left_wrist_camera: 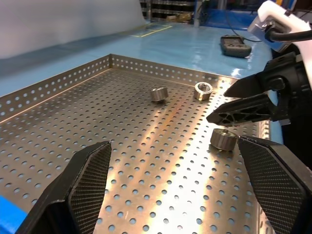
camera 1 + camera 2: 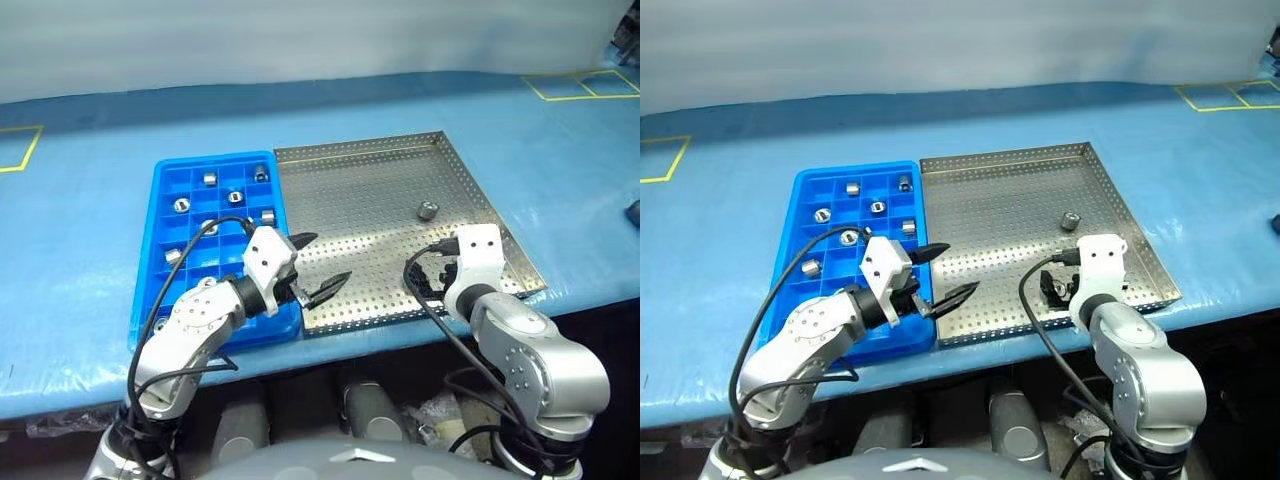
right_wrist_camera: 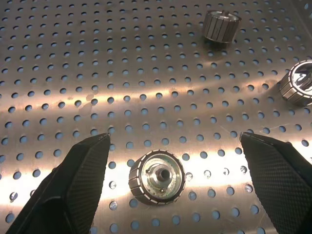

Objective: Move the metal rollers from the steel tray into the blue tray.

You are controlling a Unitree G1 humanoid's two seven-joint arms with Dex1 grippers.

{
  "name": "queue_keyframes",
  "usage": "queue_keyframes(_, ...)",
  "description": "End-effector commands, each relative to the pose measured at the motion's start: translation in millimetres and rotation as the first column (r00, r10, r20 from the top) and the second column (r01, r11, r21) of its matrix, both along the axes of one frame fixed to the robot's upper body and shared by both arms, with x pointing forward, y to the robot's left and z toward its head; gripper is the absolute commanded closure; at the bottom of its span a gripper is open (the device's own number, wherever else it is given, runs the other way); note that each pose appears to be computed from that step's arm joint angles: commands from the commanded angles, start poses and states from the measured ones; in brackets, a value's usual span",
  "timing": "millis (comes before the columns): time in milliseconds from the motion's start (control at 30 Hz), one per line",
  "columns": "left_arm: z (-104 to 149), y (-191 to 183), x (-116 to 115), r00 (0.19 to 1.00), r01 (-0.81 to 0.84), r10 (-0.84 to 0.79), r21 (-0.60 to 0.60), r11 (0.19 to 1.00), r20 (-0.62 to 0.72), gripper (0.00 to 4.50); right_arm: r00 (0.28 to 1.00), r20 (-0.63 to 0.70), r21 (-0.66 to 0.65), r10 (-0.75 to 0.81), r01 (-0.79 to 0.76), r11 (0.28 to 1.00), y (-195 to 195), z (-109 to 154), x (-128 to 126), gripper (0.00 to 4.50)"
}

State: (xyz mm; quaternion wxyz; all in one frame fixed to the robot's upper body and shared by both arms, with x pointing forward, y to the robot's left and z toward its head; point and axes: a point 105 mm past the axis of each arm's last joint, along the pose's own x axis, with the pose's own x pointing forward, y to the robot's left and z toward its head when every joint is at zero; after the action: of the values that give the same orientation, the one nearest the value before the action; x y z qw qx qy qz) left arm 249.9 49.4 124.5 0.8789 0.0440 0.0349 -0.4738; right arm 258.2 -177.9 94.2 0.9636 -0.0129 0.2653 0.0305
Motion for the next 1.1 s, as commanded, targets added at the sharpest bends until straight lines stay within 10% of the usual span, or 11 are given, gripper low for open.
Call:
queue_keyframes(33,-1.6,-5.6,-10.6,0.996,0.093,-0.093,0.01,0.996,0.009,0.02,0.999,-0.033,0.012,0.021,-0.021,1.0,3.5,-2.1,-5.8,0.0)
queue_keyframes(433,-3.5,-13.6,-8.0,0.996,0.087,-0.086,-0.026,0.996,0.021,0.02,0.995,-0.096,0.032,0.032,-0.029,0.999,1.1,-26.0,11.7,0.0)
queue_keyframes(733,8.3,-0.2,-0.5,0.998,-0.022,0.027,-0.086,0.996,0.052,0.0,0.991,-0.055,0.075,0.122,-0.117,0.99,21.3,-22.5,25.8,2.58)
queue_keyframes(1100,35.3,86.0,14.9,0.817,-0.537,0.565,-0.202,0.819,0.115,0.0,0.852,0.242,0.001,0.465,-0.479,0.878,135.1,50.1,76.3,2.66)
